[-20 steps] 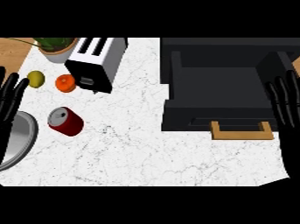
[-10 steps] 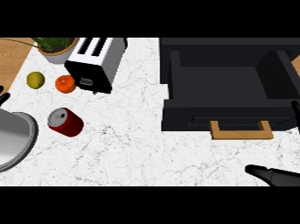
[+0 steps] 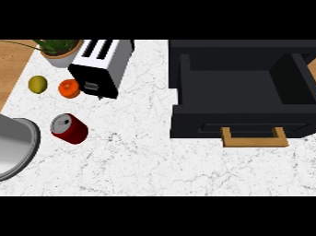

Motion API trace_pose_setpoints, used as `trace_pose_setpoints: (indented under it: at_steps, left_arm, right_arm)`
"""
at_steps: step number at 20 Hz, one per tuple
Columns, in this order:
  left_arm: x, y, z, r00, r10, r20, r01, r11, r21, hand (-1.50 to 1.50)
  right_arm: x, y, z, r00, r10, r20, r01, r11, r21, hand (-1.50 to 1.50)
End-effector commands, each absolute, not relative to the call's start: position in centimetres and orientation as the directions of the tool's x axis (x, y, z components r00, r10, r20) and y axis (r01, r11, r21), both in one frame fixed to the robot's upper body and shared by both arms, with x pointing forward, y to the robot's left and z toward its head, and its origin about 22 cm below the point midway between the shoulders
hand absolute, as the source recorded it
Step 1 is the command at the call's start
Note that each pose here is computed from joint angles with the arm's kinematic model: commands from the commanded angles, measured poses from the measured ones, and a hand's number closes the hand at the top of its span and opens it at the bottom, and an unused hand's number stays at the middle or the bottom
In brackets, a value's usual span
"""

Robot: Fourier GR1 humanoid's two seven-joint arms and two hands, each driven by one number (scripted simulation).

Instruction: Pick up the can, place it into the drawer and close the drawer

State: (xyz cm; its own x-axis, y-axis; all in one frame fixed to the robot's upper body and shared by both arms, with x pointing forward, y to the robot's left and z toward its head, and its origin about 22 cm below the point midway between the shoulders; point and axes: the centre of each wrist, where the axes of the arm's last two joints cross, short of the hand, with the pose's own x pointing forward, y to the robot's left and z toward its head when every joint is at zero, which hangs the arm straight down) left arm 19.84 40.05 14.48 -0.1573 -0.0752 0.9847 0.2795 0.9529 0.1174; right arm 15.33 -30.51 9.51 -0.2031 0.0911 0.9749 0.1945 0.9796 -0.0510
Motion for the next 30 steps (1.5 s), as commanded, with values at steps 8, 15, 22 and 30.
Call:
trace_pose_setpoints:
  at_steps: [8,15,22,30]
  left_arm:
    - [20.5,41.9,15.2,-0.045,0.116,0.992,0.261,0.96,-0.1,-1.5]
    - [21.8,40.9,14.7,0.028,0.183,0.983,0.264,0.947,-0.184,-1.5]
    - [23.8,39.6,12.5,0.066,0.176,0.982,0.254,0.949,-0.187,-1.5]
    - [25.9,37.4,7.7,0.101,0.162,0.982,0.219,0.959,-0.181,-1.5]
  right_arm:
    - [13.4,-34.8,7.8,-0.215,0.079,0.973,0.195,0.98,-0.037,-1.5]
    - [11.5,-35.7,7.6,-0.206,0.07,0.976,0.185,0.982,-0.031,-1.5]
    - [10.8,-35.6,9.7,-0.229,0.077,0.97,0.194,0.981,-0.032,-1.5]
    - [8.6,-36.1,9.4,-0.197,0.089,0.976,0.19,0.98,-0.051,-1.5]
